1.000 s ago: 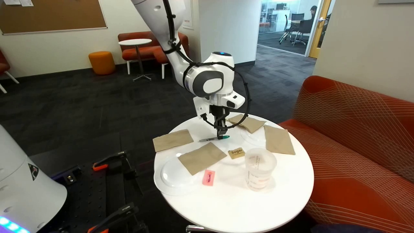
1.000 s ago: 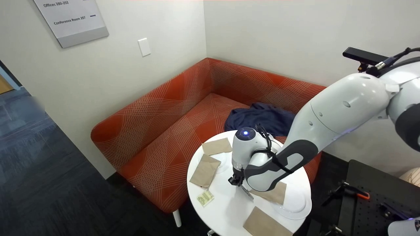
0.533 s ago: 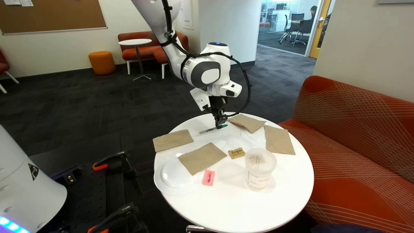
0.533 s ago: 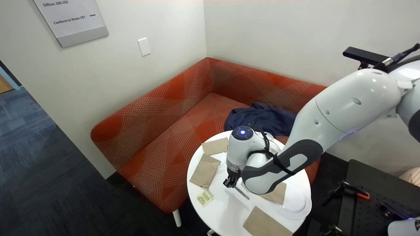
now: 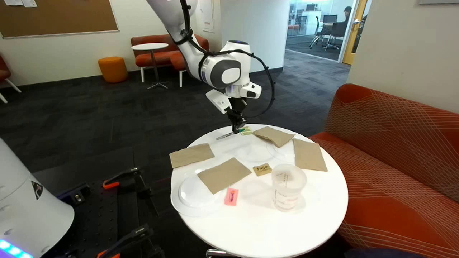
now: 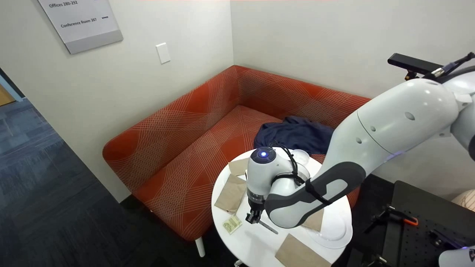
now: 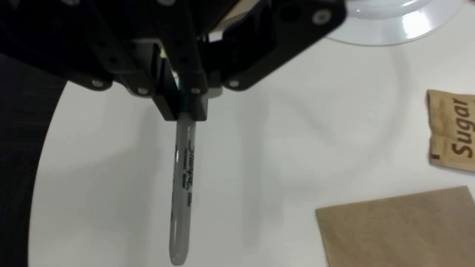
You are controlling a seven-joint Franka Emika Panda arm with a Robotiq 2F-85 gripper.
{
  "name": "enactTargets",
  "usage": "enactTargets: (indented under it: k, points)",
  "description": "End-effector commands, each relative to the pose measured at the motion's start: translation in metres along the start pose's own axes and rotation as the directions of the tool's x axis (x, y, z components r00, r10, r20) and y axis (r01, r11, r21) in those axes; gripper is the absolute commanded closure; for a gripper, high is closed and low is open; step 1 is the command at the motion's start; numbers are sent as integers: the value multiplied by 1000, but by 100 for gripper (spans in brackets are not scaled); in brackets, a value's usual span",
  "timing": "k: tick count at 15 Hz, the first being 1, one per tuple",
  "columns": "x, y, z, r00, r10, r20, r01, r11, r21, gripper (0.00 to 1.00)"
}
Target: Move the pen to the left
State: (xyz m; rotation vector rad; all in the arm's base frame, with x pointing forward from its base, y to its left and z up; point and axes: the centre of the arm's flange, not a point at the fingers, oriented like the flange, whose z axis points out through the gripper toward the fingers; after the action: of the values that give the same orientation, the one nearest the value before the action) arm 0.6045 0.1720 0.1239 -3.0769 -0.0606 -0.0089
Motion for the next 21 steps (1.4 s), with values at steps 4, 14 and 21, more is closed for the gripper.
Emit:
enactTargets:
  k: [4,14,21]
  points:
    - [10,-24,11,980,-179,86,181,983,-10,97]
    - [1,-27,27,813,-580,48,581,814,-14,60]
    - [-7,-23,0,812,-582,44,583,813,-8,10]
